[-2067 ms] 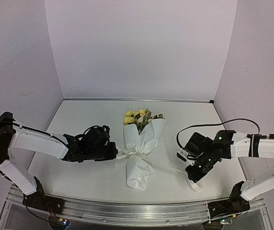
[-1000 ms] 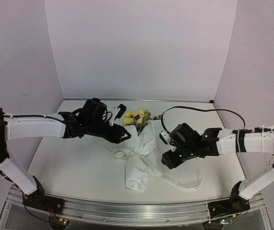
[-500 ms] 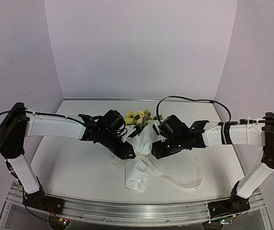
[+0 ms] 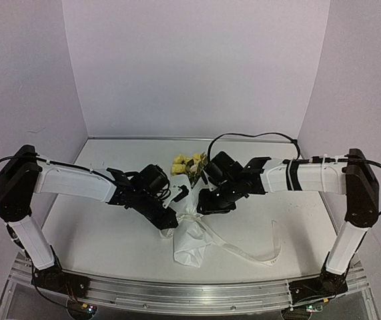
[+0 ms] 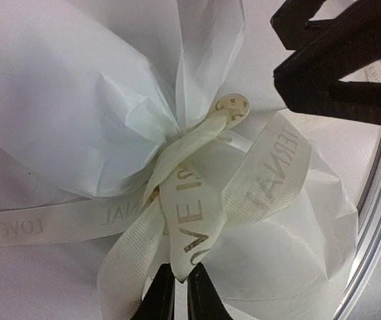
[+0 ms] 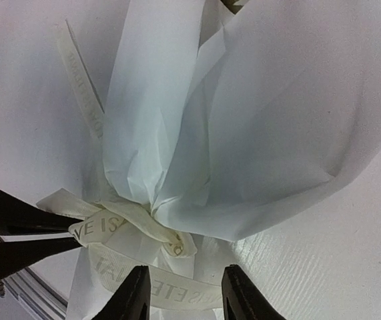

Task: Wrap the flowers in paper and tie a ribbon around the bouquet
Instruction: Cross the half-tied ribbon with the folded bouquet.

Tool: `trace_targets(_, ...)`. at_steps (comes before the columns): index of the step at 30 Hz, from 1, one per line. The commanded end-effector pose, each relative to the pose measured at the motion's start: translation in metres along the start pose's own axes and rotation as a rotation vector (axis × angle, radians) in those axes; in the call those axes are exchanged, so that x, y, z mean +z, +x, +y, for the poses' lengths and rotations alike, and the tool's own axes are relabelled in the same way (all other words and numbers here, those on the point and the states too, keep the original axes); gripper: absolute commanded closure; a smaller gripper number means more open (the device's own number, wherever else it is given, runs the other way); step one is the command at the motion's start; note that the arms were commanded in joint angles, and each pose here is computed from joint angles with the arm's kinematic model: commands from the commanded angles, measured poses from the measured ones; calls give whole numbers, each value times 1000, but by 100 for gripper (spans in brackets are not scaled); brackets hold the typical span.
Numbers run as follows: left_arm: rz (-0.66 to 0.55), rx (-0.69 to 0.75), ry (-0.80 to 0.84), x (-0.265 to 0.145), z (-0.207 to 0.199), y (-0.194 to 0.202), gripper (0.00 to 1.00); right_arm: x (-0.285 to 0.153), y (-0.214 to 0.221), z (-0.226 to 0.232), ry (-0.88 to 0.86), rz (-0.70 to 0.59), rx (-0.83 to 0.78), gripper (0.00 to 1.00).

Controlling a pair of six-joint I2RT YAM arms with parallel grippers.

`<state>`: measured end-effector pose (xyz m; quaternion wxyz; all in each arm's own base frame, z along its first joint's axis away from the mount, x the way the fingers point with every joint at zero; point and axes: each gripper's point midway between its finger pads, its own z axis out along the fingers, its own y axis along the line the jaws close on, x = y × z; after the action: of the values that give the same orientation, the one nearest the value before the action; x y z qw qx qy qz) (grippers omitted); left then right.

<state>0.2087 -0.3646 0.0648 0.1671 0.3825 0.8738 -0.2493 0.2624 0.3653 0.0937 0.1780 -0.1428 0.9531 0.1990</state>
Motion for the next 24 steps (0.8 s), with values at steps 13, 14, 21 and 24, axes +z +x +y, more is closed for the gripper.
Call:
trace_targets(13,-256,60,27,-55,-20,-47,88,21,9,10,-4,70,63,74)
trace_targets(14,-263,56,26,-58,-19,-49,87,21,9,11,-7,69,64,76)
trace_targets(21,-320,-31,74,-73,-3,-67,76,22,4,16,-24,59,44,91)
trace_targets(24,-304,-40,61,-66,7,-72,71,19,3,15,-24,46,31,99)
